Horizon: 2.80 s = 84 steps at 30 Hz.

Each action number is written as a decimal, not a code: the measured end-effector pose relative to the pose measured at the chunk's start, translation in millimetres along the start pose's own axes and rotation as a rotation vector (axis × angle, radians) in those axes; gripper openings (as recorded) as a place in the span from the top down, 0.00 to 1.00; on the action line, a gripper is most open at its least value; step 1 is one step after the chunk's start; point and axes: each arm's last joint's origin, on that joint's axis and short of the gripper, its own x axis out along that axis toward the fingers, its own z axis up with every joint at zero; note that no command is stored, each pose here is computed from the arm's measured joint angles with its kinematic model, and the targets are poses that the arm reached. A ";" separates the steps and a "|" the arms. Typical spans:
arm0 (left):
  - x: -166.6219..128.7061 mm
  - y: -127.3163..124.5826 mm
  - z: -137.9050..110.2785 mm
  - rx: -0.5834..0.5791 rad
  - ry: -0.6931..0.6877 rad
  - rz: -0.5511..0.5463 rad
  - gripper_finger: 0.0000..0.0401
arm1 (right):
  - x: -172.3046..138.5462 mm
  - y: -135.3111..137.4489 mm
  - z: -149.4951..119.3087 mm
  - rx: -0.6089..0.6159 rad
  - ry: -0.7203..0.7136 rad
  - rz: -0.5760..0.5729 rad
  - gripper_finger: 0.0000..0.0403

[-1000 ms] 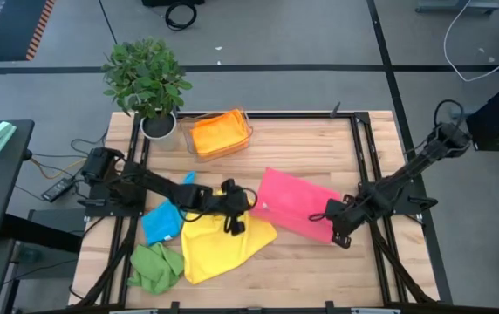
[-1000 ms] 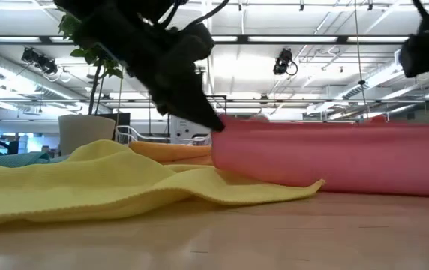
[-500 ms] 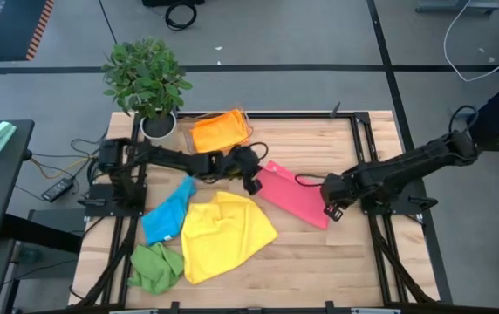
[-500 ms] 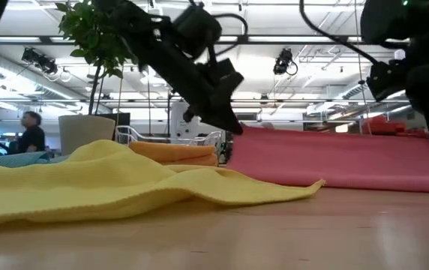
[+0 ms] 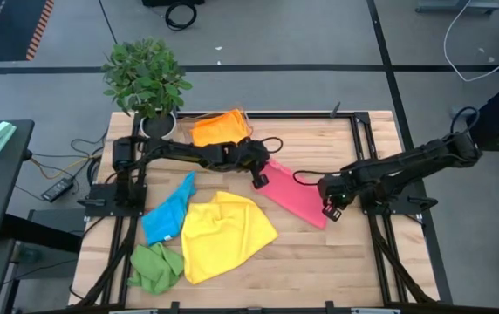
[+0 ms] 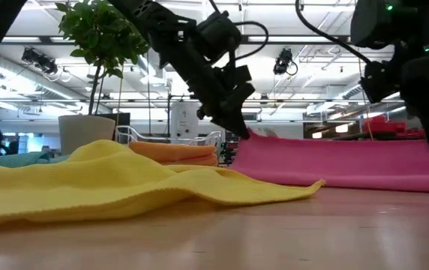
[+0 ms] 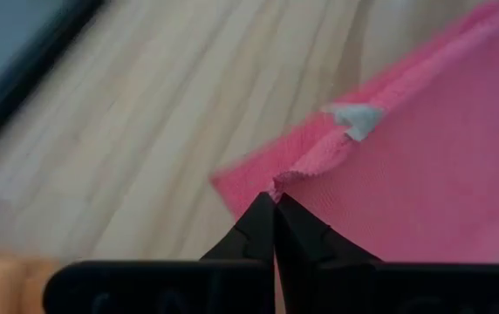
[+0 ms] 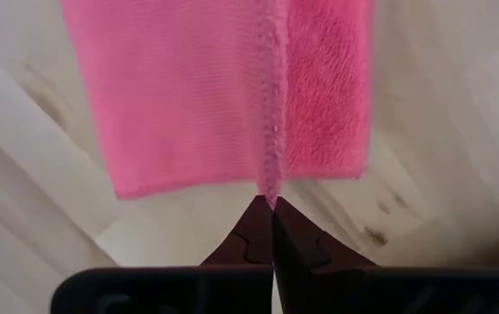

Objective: Fold microfiber towels
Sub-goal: Fold the pink microfiber cloth

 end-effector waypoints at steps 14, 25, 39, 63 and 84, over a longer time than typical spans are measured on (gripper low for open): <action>24.4 2.3 -20.8 -0.031 0.077 0.017 0.92 | 1.6 -8.9 7.2 0.033 0.018 0.016 1.00; 23.0 2.9 -22.9 -0.078 0.103 0.022 0.69 | 2.5 -14.4 10.5 0.054 -0.037 -0.047 0.84; 22.7 -18.7 -26.0 -0.221 0.129 -0.137 0.82 | -0.5 -19.8 13.7 0.128 -0.028 -0.031 0.77; 40.0 -0.9 -42.6 -0.276 0.252 -0.073 0.93 | 39.4 6.8 8.9 0.026 -0.015 0.348 1.00; 27.9 -103.2 -27.3 -0.265 0.179 -0.274 0.99 | 31.2 -44.7 121.9 -0.185 -0.375 0.351 1.00</action>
